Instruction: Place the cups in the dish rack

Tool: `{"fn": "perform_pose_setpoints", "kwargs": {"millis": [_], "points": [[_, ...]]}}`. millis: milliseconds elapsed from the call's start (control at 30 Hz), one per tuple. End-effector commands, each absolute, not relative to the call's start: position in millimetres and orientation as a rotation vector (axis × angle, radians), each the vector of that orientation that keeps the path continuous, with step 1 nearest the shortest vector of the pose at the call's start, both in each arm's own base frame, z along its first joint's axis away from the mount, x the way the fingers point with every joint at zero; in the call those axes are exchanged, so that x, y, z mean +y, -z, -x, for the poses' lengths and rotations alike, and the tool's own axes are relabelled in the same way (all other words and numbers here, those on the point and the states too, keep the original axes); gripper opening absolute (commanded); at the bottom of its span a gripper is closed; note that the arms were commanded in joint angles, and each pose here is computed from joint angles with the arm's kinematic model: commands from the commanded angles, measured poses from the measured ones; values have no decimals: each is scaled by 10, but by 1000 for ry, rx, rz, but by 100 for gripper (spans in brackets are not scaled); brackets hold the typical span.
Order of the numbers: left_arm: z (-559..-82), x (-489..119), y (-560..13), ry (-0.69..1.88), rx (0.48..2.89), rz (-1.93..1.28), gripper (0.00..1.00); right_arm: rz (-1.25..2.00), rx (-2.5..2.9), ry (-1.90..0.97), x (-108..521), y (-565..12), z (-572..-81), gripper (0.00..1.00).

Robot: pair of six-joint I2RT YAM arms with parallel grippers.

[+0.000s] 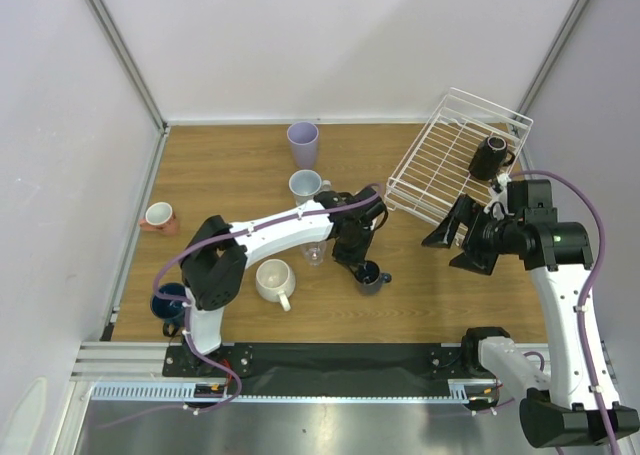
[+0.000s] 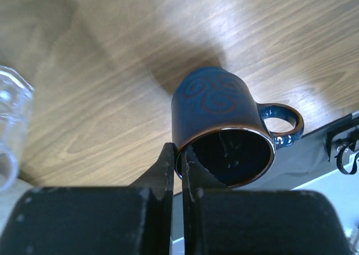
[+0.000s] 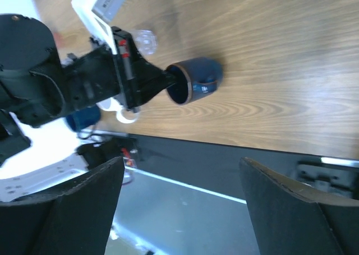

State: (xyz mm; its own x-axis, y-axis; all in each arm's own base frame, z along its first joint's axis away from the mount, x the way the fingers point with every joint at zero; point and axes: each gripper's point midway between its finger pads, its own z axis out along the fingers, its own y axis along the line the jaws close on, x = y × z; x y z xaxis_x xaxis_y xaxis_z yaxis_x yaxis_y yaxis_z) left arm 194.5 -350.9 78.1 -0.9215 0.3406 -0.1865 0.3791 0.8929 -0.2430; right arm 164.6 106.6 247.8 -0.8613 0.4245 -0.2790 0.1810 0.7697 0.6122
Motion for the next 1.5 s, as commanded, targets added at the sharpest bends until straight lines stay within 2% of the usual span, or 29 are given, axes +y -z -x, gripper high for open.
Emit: {"fn": "perform_pose_setpoints", "kwargs": {"millis": [0,67,100,167,200,267,300,367,433,533,833,1167,1467], "points": [[-2185,-3697,-1409,536,2691,-610,0,-459,2454,-979,1192,-2807,-1774,91],[-2239,-3737,-1718,610,2589,-603,0,-476,2427,-1045,1243,-2921,-1819,95],[-2271,-3794,-2094,712,2462,-597,0,-448,2417,-1136,1332,-3008,-1790,96],[-2213,-3847,-2360,836,2347,-627,0,-525,2362,-1213,1308,-3119,-1879,97],[-2228,-3875,-2847,945,2163,-609,0,-541,2350,-1271,1340,-3160,-1871,97],[-2237,-3798,-3049,977,2040,-576,0,-563,2289,-1418,1408,-3333,-1864,97],[-2229,-3738,-3424,1030,1903,-536,0,-578,2281,-1466,1434,-3348,-1853,97],[-2223,-3654,-3563,1039,1813,-518,0,-600,2235,-1593,1506,-3501,-1816,97],[-2205,-3600,-3791,1062,1732,-499,0,-622,2206,-1665,1544,-3558,-1806,92],[-2131,-3622,-3922,1087,1687,-558,0,-606,2133,-1787,1612,-3768,-1779,88],[-2120,-3503,-4049,1052,1622,-551,0,-546,2040,-1951,1754,-4196,-1596,87],[-1985,-3610,-4115,1118,1561,-653,0,-546,2086,-2054,2002,-4177,-1559,81],[-1891,-3622,-4231,1160,1476,-682,0,-614,2095,-2121,2102,-4090,-1588,68]]}}
